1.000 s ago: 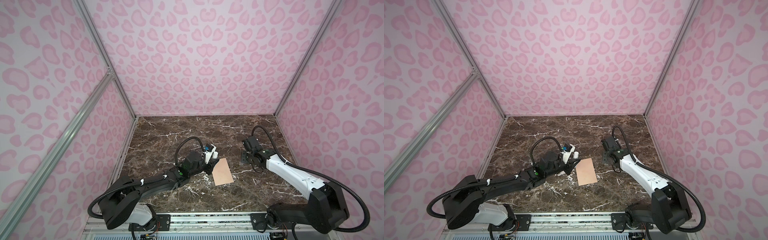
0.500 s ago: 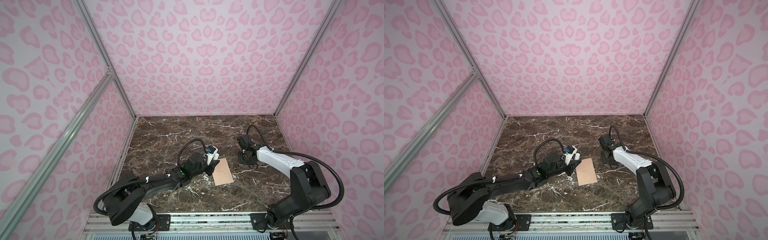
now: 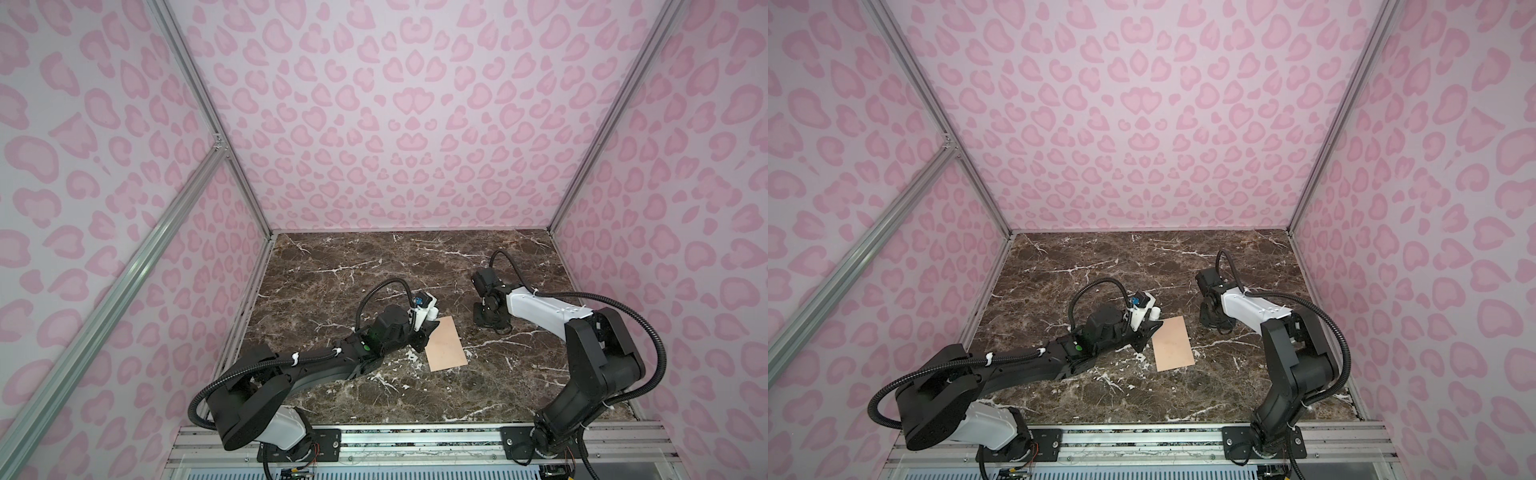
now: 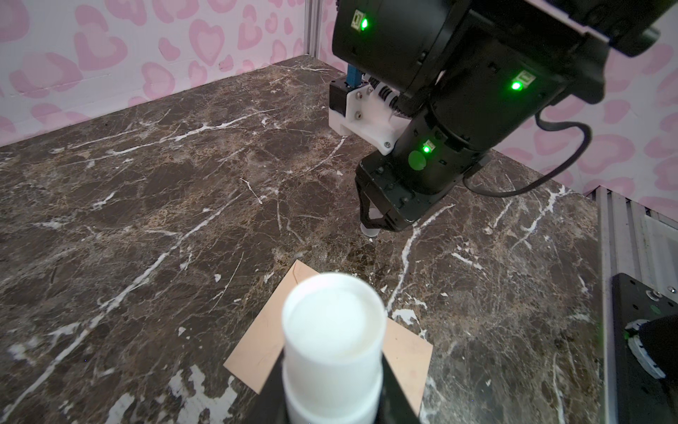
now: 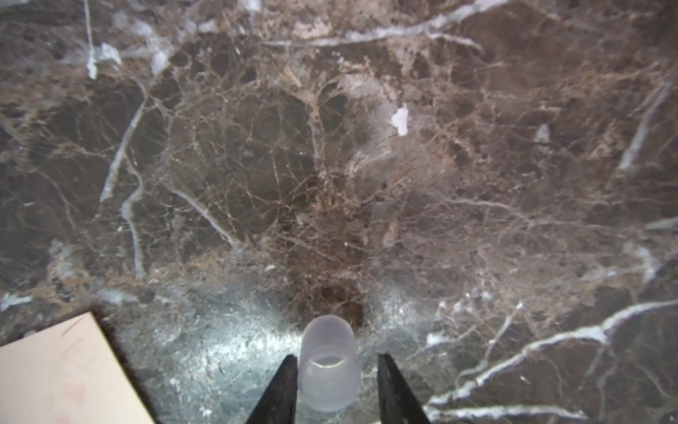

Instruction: Place the letter into the envelope and seal it

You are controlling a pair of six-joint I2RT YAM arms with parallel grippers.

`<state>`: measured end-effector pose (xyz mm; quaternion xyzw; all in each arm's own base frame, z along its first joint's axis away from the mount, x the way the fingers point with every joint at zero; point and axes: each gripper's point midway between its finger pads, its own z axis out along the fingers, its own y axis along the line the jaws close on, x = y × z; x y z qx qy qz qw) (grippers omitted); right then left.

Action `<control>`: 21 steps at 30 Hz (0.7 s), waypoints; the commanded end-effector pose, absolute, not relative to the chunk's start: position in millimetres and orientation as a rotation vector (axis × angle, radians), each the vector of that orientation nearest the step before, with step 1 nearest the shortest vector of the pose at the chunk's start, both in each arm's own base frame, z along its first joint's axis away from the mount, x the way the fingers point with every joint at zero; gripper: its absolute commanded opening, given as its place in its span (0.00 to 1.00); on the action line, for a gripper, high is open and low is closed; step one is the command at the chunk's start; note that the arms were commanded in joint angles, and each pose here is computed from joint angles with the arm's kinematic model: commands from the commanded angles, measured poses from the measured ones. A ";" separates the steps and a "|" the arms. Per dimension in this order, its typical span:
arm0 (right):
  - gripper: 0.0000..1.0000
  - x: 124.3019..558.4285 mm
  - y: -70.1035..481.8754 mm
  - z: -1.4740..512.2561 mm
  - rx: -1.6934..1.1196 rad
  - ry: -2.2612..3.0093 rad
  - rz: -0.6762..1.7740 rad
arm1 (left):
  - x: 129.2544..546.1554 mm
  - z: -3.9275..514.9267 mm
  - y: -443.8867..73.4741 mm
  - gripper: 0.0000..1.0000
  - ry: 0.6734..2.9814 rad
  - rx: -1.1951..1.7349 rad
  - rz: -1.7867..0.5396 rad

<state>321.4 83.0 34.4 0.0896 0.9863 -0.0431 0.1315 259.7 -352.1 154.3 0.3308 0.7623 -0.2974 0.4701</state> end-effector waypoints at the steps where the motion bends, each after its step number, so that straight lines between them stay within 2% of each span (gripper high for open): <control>1: 0.37 321.9 83.9 31.1 0.255 2.870 -0.120 | 262.3 161.7 -354.2 0.04 1.830 0.809 -0.728; 21: 0.29 324.5 82.3 35.8 0.263 2.857 -0.098 | 262.3 158.9 -353.5 0.04 1.831 0.824 -0.713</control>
